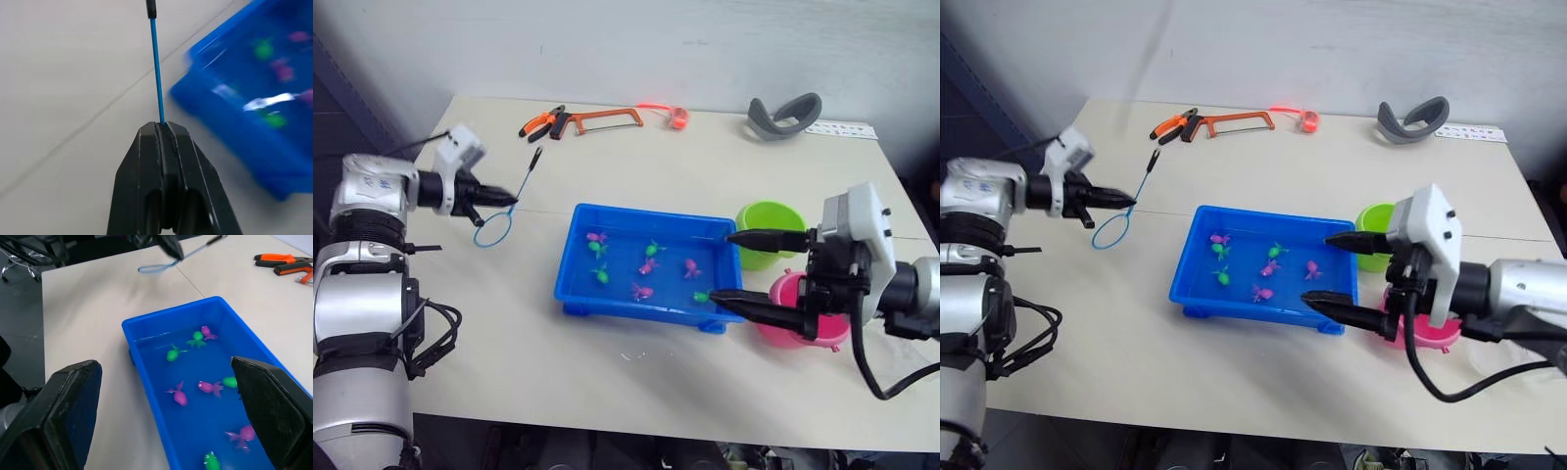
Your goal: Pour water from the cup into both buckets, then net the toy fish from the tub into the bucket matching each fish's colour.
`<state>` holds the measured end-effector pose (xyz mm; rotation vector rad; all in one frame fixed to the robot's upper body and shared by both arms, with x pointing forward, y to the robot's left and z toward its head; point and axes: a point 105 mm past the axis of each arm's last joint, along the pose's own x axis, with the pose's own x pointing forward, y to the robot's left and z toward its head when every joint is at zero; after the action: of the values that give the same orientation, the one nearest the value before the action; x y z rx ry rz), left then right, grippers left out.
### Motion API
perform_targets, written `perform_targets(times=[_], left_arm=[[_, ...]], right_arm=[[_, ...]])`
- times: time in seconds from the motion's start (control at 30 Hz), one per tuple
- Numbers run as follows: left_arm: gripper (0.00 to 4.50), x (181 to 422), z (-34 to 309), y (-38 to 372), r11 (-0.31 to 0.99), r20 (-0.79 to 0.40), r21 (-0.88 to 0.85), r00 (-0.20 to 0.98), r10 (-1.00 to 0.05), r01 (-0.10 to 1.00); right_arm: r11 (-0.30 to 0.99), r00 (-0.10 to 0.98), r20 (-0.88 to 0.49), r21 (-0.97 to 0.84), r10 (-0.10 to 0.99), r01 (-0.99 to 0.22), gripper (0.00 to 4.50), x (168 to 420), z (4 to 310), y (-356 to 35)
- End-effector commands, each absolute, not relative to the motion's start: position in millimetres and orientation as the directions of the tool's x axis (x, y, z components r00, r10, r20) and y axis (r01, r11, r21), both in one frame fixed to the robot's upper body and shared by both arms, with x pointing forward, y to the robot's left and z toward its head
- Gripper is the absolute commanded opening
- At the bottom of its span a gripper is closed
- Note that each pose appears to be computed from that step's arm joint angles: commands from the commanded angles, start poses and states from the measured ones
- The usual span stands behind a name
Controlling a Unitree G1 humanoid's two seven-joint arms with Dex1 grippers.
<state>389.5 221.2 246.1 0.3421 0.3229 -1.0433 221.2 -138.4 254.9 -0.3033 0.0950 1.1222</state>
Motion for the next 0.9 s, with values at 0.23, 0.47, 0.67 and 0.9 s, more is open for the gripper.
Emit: perform_targets(times=[0.23,0.47,0.67,0.9], left_arm=[[0.02,305,254,125,-0.135,-0.467,0.212,-0.021,-0.884,0.968],[0.02,282,232,86,-0.327,-0.539,0.239,-0.155,-0.828,0.914],[0.02,285,219,74,-0.366,-0.575,0.267,-0.158,-0.803,0.892],[0.00,283,218,71,-0.400,-0.591,0.295,-0.163,-0.790,0.868]], right_arm=[[0.297,0.372,-0.306,-0.264,0.876,-0.918,4.50,222,276,-143],[0.219,0.301,-0.345,-0.256,0.889,-0.942,4.50,230,281,-122],[0.172,0.253,-0.392,-0.228,0.884,-0.958,4.50,233,268,-103],[0.173,0.262,-0.447,-0.231,0.855,-0.958,2.94,240,253,-95]])
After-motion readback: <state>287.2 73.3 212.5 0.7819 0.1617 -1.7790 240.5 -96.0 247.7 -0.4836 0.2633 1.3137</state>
